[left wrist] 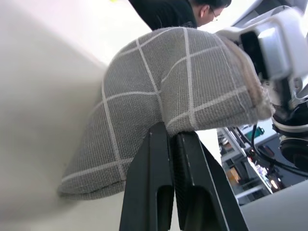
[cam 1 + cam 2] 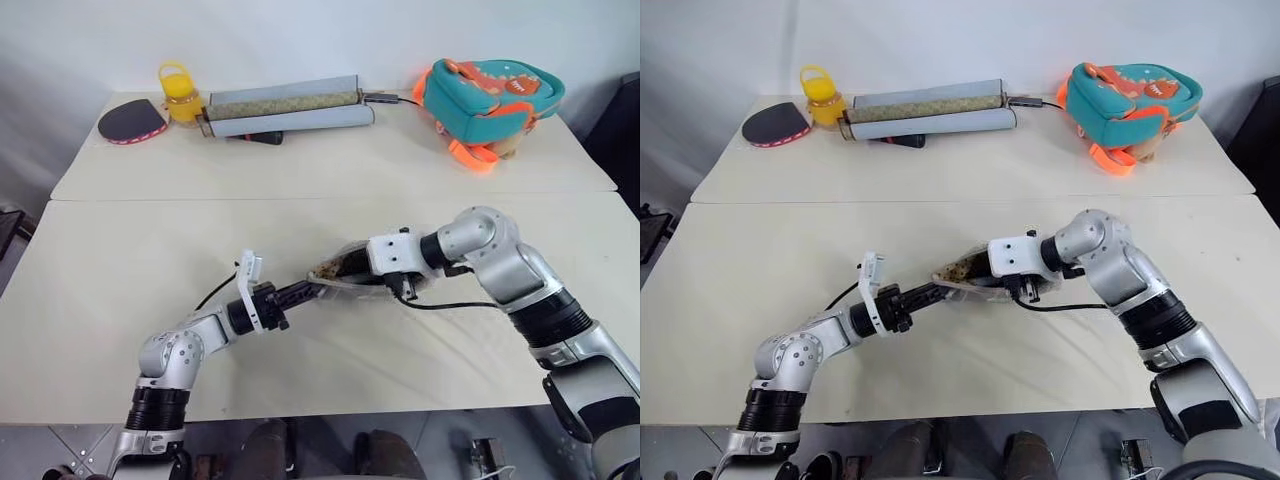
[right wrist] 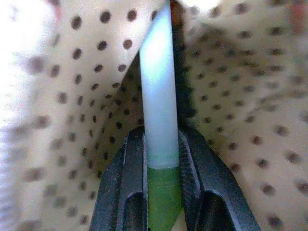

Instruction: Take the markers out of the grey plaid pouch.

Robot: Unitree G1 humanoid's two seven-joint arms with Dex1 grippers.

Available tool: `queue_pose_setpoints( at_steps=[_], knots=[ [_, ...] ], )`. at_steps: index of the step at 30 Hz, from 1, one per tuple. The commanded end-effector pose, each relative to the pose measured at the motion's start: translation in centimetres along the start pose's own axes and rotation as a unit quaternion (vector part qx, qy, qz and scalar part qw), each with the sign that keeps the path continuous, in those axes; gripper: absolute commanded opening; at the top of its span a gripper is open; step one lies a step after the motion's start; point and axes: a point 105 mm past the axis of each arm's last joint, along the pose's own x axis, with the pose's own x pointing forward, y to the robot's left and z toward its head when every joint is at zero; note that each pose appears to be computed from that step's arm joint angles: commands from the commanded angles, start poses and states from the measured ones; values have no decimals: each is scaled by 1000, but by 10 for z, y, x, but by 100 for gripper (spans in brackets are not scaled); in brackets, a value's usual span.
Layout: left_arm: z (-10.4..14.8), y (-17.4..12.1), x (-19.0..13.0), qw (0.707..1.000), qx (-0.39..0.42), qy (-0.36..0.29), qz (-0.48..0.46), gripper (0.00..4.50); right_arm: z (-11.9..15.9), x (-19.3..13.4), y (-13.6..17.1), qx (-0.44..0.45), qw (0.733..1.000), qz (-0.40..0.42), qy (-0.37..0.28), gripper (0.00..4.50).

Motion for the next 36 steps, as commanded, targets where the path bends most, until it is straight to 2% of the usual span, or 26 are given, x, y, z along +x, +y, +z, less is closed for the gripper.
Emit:
queue_pose_setpoints(
  at_steps=[1,6,9,12,15,17,19,24,26,34,36],
  knots=[
    [5,2,-4,1000,17,0,11,0,28,-29,-13,7,997,-29,-69,46],
    [6,3,-4,1000,25,3,13,0,36,-41,-17,21,993,-49,-106,46],
    [10,1,-5,999,34,0,12,0,60,-59,-27,37,981,-69,-180,46],
    [14,1,-12,999,43,2,17,0,62,-95,-62,34,965,-168,-197,46],
    [13,2,-14,999,40,3,16,0,37,-122,-96,42,945,-279,-163,46],
    [10,3,-12,999,39,5,16,0,4,-118,-104,39,946,-310,-86,46],
    [8,1,-10,999,36,3,11,0,-33,-100,-95,28,955,-294,-10,46],
    [10,0,-8,999,34,0,8,0,-93,-57,-72,94,954,-282,26,46],
    [10,0,-9,999,36,2,9,0,-103,-48,-64,93,958,-268,37,46],
    [10,0,-11,999,37,5,11,0,-92,-53,-64,111,959,-260,-13,311],
    [11,-1,-10,999,37,4,10,0,-77,-69,-74,98,956,-274,-35,311]
  ],
)
